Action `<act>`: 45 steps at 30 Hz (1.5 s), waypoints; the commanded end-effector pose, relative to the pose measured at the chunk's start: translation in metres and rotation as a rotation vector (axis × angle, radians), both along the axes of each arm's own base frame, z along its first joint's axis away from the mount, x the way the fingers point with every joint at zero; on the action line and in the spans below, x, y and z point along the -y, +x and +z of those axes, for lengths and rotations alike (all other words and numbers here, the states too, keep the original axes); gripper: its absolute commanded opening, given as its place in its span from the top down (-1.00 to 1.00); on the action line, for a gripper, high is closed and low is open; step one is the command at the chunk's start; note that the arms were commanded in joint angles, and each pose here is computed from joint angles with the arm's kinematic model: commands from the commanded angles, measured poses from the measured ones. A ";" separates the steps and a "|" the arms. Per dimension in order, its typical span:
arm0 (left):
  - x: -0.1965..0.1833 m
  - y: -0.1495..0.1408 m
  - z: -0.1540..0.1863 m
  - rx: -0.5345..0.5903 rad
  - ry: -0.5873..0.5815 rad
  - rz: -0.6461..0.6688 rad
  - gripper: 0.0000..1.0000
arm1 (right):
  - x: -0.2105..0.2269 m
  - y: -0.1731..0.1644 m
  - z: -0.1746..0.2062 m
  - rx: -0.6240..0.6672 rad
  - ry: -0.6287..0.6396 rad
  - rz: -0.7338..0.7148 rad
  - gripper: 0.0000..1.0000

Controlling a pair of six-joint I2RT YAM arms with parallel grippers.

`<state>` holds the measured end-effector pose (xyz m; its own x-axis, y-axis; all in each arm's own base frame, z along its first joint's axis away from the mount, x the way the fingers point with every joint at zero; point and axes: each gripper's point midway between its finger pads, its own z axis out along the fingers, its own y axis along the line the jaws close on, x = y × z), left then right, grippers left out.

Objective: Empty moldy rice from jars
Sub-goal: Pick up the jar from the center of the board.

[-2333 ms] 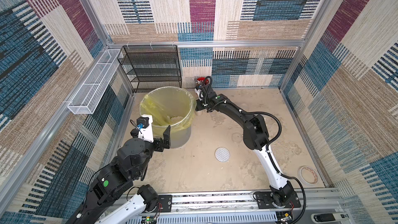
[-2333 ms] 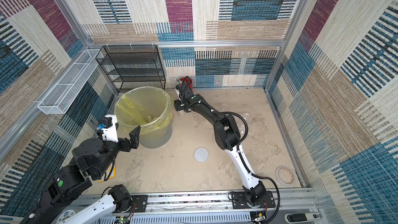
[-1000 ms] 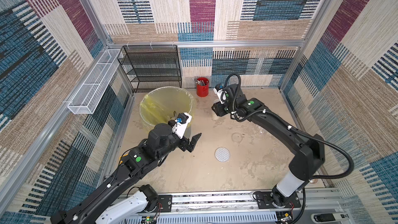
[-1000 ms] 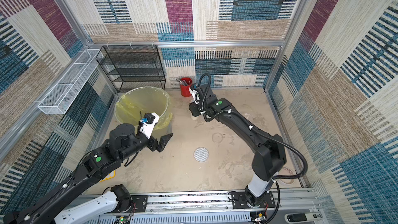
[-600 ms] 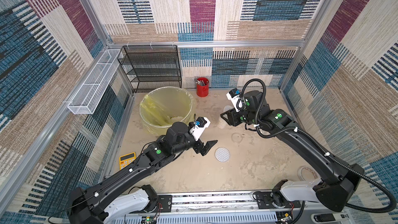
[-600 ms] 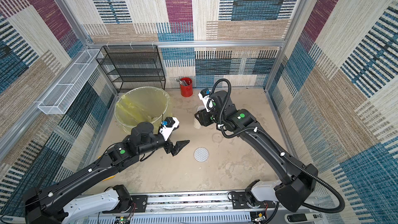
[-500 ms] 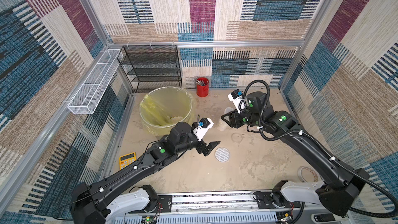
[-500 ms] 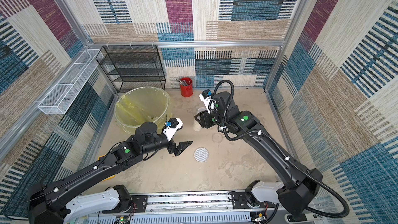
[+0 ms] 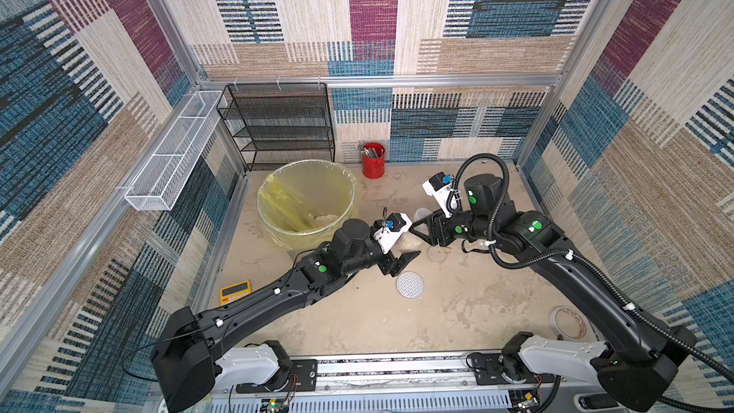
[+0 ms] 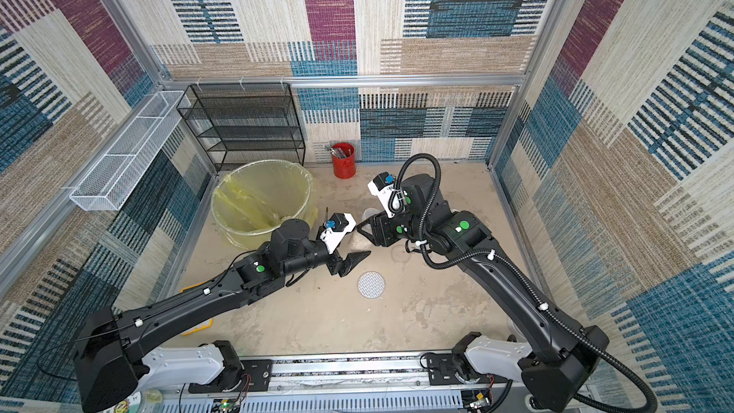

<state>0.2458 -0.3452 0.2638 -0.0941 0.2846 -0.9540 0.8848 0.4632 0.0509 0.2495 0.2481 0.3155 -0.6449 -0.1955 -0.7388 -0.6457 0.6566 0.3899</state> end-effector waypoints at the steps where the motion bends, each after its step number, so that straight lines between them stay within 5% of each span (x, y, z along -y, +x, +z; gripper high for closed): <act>1: 0.007 0.005 0.012 0.051 -0.026 -0.010 -0.56 | -0.004 -0.003 0.010 0.012 0.037 0.021 0.01; 20: 0.004 0.009 0.011 0.076 -0.029 0.017 0.07 | -0.001 -0.003 0.010 0.021 0.035 0.009 -0.02; 37: -0.006 0.012 0.011 0.103 0.014 0.057 0.31 | 0.007 0.005 0.013 0.026 0.031 -0.072 -0.76; 45: -0.018 0.015 0.009 0.137 0.064 0.096 0.37 | 0.018 -0.008 0.026 0.021 0.050 -0.098 -0.80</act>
<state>0.2570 -0.3317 0.2690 -0.0301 0.3220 -0.9463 0.8374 0.5250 0.1521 0.2445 0.2350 0.3368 -0.6331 -0.1197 -0.7648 -0.6101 0.6852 0.3978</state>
